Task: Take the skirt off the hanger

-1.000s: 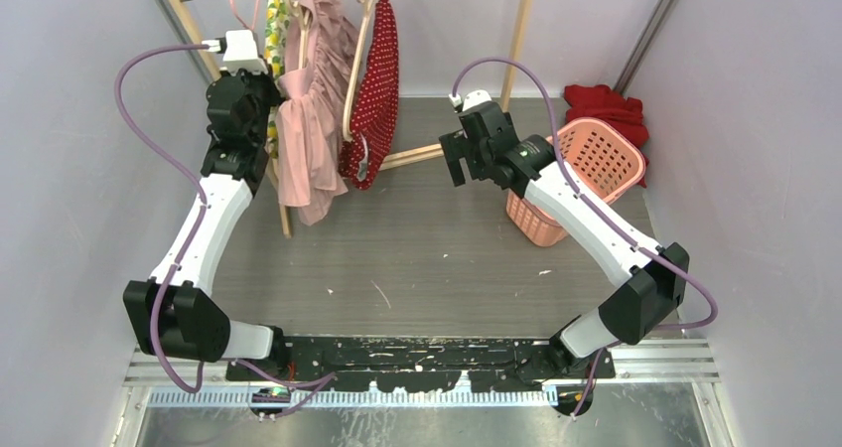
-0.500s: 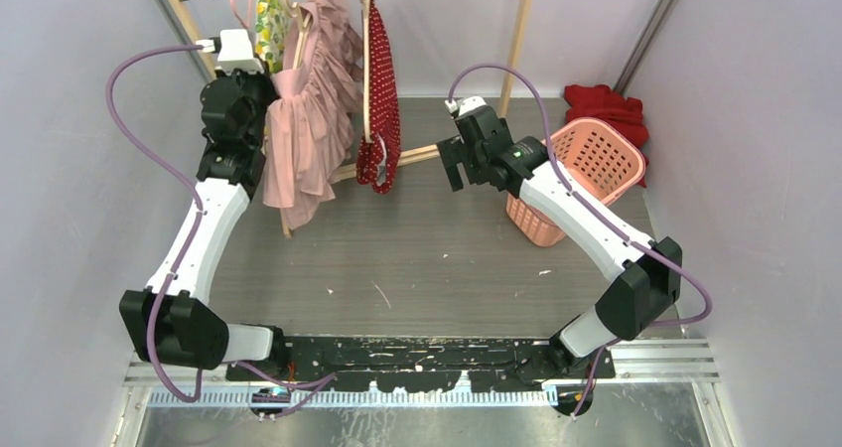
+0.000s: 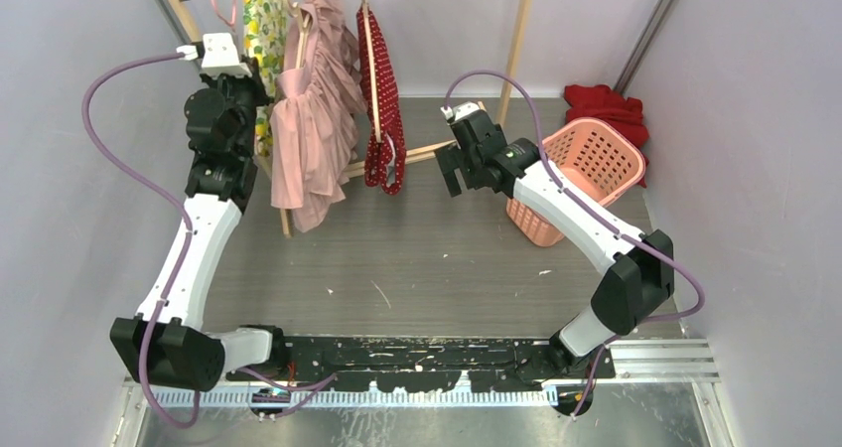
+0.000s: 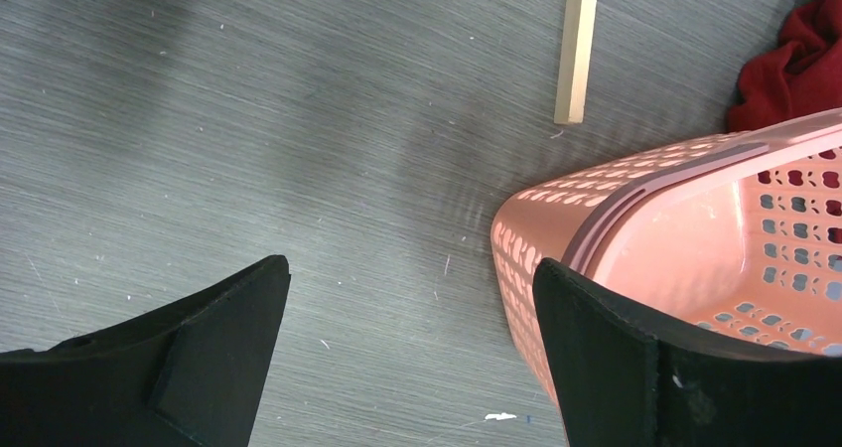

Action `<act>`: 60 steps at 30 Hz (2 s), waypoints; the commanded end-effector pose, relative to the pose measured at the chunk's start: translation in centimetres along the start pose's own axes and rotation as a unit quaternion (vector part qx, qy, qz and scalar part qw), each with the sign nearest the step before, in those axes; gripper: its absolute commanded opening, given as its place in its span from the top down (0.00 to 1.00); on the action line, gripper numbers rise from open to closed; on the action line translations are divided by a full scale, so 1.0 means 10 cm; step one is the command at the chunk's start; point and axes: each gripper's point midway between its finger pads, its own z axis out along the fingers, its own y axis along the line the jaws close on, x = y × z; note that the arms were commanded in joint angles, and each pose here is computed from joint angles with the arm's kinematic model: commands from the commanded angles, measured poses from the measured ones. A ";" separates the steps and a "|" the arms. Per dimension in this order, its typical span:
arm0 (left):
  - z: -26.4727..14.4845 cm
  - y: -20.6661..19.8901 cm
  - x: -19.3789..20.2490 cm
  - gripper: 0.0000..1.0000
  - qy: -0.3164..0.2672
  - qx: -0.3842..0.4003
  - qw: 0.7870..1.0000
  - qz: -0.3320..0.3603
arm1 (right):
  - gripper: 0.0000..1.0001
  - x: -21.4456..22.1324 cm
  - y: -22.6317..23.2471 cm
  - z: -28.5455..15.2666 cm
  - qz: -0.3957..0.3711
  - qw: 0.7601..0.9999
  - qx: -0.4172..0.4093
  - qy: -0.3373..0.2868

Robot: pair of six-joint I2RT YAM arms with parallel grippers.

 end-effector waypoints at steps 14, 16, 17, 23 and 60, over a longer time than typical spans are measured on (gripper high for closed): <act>-0.79 0.16 0.59 1.00 0.118 -0.003 0.993 0.028 | 0.11 -0.57 -0.09 -0.86 0.017 0.992 -0.049 -0.113; -0.82 0.17 0.58 1.00 0.122 -0.004 0.992 0.028 | 0.15 -0.68 0.07 -1.10 0.012 0.985 -0.099 -0.140; -0.83 0.17 0.58 1.00 0.122 -0.004 0.992 0.027 | 0.16 -0.73 0.19 -1.25 0.002 0.980 -0.126 -0.155; -0.87 0.10 0.59 1.00 0.131 0.006 0.991 0.018 | 0.16 -0.68 1.07 -1.70 -0.102 0.949 -0.230 -0.188; -1.56 -0.21 0.46 1.00 0.183 0.065 0.980 -0.041 | 0.16 -0.42 4.08 -1.09 -0.174 0.892 -0.297 -0.294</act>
